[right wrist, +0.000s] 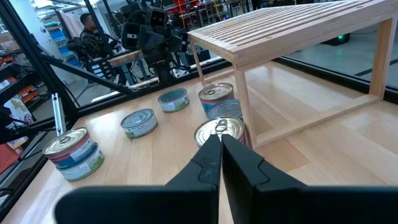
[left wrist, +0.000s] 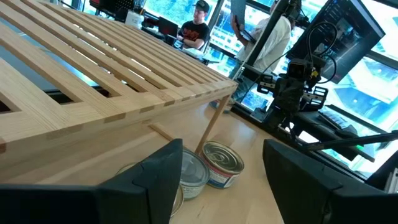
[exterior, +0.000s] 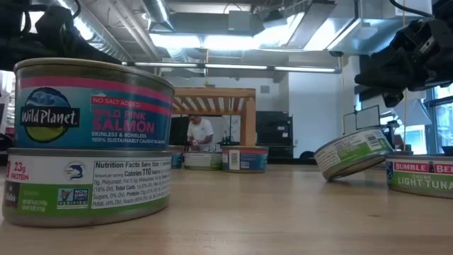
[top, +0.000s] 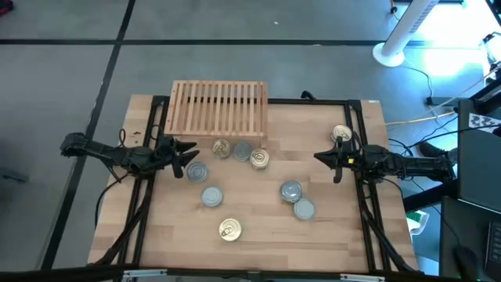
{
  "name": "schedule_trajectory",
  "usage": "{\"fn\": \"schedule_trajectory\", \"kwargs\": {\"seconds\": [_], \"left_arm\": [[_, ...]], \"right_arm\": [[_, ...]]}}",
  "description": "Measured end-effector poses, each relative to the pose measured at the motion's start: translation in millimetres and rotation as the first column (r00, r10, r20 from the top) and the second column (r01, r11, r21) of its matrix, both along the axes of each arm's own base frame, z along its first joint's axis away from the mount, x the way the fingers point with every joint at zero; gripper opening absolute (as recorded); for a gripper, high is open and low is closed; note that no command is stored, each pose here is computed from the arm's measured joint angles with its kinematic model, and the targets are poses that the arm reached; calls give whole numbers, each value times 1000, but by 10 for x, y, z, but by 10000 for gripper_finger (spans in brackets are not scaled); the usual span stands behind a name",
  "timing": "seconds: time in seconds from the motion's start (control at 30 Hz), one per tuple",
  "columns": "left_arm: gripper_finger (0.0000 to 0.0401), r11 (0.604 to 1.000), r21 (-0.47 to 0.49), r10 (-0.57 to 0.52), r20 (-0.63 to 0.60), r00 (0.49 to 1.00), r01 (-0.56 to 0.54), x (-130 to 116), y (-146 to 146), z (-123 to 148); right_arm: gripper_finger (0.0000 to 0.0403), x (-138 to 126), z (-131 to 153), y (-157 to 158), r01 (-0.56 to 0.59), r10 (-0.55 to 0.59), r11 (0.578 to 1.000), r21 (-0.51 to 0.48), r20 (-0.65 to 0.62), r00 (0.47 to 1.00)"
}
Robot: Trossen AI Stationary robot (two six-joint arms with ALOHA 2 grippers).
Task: Stack canned seafood by type on shelf
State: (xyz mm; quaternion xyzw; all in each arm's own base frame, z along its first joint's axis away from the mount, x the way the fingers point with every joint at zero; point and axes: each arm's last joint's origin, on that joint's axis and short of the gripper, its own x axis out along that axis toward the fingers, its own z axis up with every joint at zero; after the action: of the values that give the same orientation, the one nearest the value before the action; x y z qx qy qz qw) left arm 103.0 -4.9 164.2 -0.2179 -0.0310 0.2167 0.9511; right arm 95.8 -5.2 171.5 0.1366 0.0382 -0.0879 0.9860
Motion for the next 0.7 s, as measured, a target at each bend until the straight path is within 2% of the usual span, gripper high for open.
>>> {"fn": "schedule_trajectory", "kwargs": {"seconds": [0.7], "left_arm": [[218, 1000, 5, 0, -4, 1000, 0, 0, 0, -2]], "right_arm": [[17, 0, -1, 0, 1, -1, 1000, 0, 0, 1000]]}}
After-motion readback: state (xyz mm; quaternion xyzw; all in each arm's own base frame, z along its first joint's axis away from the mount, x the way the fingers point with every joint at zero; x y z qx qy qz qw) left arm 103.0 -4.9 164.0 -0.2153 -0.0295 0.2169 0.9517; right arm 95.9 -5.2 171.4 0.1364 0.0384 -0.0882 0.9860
